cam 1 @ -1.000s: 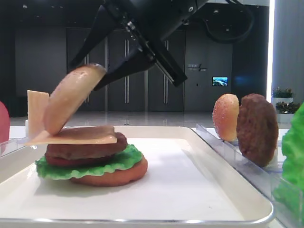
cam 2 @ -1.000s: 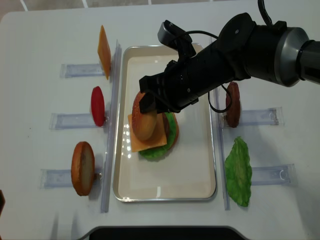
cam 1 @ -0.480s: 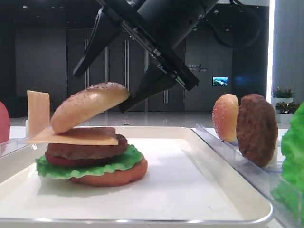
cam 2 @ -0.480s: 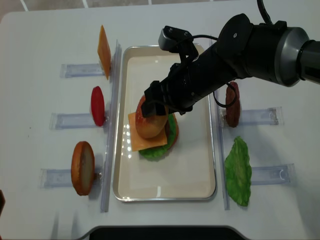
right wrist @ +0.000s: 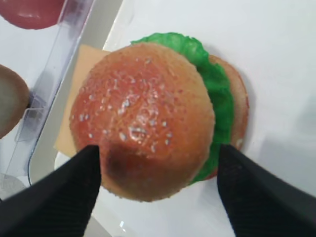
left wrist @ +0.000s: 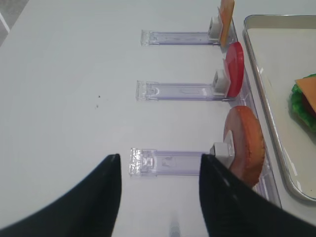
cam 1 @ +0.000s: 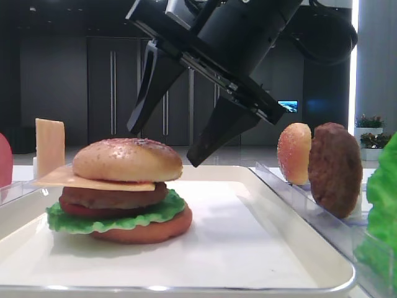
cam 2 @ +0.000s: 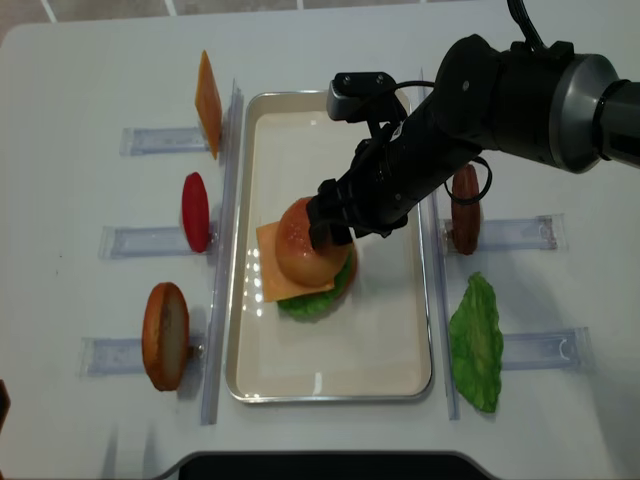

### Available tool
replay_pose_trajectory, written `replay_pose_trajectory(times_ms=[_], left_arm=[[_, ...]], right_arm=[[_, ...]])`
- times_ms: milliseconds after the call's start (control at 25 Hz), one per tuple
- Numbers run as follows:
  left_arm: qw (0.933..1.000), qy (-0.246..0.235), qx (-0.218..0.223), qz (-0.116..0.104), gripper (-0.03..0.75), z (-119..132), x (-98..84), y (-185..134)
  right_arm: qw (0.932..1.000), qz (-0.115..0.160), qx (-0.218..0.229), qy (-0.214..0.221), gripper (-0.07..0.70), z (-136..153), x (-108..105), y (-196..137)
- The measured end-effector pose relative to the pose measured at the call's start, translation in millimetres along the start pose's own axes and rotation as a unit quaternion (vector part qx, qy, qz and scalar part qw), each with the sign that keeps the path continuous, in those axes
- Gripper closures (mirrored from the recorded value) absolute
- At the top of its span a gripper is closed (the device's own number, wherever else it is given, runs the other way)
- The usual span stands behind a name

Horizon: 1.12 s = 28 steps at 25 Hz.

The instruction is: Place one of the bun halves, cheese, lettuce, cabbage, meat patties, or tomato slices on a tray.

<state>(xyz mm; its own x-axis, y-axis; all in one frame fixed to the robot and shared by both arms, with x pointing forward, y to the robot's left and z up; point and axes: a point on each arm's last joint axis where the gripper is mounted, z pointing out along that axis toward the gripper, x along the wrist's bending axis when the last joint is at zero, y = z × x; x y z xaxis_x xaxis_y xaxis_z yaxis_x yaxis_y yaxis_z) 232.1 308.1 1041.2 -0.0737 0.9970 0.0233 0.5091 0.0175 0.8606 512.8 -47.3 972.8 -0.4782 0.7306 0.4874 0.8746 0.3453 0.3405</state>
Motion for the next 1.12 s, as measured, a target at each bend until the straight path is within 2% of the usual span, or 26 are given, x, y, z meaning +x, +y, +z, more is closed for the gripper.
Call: replay_pose_trajectory(times_ms=[400,480,640,760,920,1000,1120], left_arm=[[1.0000,0.000,0.000,0.000,0.325,0.0,0.0,0.0],[1.0000,0.000,0.000,0.000,0.325,0.0,0.0,0.0],[1.0000,0.000,0.000,0.000,0.325,0.0,0.0,0.0],[1.0000,0.000,0.000,0.000,0.325,0.0,0.0,0.0],[1.0000,0.000,0.000,0.000,0.325,0.0,0.0,0.0],[1.0000,0.000,0.000,0.000,0.325,0.0,0.0,0.0],[1.0000,0.000,0.000,0.000,0.325,0.0,0.0,0.0]], right_arm=[[0.9998,-0.007,0.011,-0.016,0.154,-3.1,-0.2,2.0],[0.9993,-0.016,0.020,-0.029,0.154,-11.8,4.5,10.9],[0.9955,-0.028,0.017,-0.088,0.154,-41.9,15.5,38.5],[0.9895,-0.013,0.011,-0.143,0.154,-69.2,22.5,55.6],[0.9776,-0.013,0.005,-0.210,0.157,-95.7,24.5,66.6],[0.9712,-0.015,0.003,-0.238,0.158,-101.0,21.6,68.0],[0.9615,0.000,0.004,-0.275,0.159,-110.2,3.6,70.4]])
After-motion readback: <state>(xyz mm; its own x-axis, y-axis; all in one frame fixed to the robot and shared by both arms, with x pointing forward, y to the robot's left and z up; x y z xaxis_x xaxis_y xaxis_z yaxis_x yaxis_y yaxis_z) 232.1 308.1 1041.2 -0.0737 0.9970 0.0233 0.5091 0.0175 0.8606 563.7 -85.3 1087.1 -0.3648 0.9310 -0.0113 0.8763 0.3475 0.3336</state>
